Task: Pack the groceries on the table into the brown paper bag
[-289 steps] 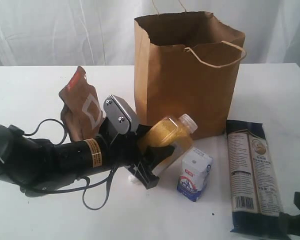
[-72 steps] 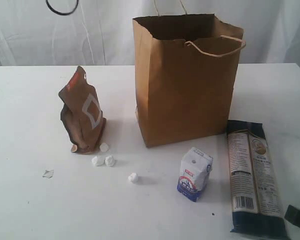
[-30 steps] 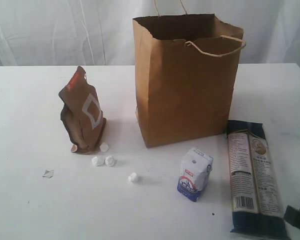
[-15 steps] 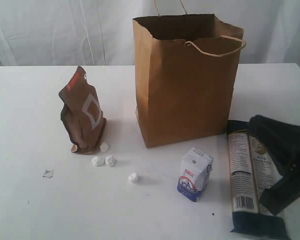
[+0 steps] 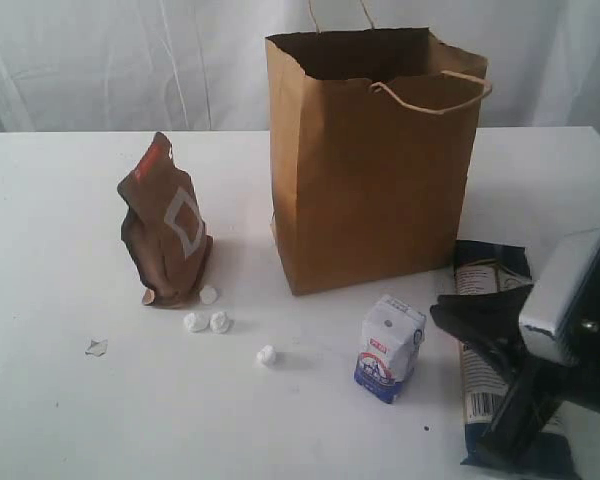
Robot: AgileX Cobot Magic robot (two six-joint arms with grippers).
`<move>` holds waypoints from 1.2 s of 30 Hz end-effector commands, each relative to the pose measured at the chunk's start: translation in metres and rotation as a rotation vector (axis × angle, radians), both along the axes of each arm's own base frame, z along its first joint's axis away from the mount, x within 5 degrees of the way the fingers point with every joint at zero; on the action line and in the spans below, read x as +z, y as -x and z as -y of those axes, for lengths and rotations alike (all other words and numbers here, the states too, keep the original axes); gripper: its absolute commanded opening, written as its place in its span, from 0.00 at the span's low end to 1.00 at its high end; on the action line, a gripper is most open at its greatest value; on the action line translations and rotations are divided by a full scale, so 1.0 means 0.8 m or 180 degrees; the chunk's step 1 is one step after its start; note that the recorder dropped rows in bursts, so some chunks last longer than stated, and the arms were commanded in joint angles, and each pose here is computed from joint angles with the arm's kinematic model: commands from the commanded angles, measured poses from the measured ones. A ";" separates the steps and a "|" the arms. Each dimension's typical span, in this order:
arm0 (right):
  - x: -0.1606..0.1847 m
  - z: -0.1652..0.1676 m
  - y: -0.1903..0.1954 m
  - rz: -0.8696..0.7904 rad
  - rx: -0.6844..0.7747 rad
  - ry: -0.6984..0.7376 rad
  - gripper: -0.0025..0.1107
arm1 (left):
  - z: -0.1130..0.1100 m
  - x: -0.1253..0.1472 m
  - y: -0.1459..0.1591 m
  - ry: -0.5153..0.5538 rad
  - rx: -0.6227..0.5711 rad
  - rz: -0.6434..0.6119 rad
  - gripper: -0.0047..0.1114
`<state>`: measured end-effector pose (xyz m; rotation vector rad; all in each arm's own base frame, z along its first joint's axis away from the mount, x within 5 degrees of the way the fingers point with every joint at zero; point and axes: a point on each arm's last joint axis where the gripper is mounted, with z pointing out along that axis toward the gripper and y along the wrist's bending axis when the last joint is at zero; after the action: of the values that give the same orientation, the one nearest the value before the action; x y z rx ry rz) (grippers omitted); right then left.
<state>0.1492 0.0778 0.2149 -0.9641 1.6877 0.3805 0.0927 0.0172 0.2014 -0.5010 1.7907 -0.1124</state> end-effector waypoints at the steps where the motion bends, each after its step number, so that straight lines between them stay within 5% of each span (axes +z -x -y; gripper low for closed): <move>1: -0.009 -0.003 -0.006 -0.0165 0.0076 -0.0048 0.21 | 0.001 -0.035 0.010 0.0038 0.0003 -0.0254 0.04; 8: -0.013 -0.002 -0.007 -0.0280 0.0004 -0.0072 0.55 | 0.024 -0.036 0.009 -0.0083 -0.0734 -0.0296 0.04; 16: -0.012 -0.001 -0.007 -0.0282 -0.0011 -0.0090 0.58 | 0.032 -0.025 0.005 0.0231 -0.0847 -0.0135 0.04; 24: -0.013 -0.001 -0.007 -0.0285 -0.0022 -0.0079 0.57 | 0.056 0.055 -0.017 -0.1127 -0.1761 0.1107 0.04; 27: -0.015 0.001 -0.009 -0.0304 -0.0094 -0.0018 0.54 | 0.045 0.031 -0.039 -0.0706 -0.1513 0.0508 0.04; 31: -0.017 0.005 -0.010 -0.0329 -0.0190 0.0064 0.52 | 0.019 -0.018 -0.059 -0.0156 -0.0786 -0.0825 0.04; 36: -0.017 0.005 -0.010 -0.0331 -0.0197 0.0070 0.52 | -0.002 -0.019 -0.081 -0.0693 -0.0541 -0.1627 0.04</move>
<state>0.1560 0.0760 0.2016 -0.9432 1.7977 0.3855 0.1502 0.0101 0.1842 -0.2221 2.2183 -0.0316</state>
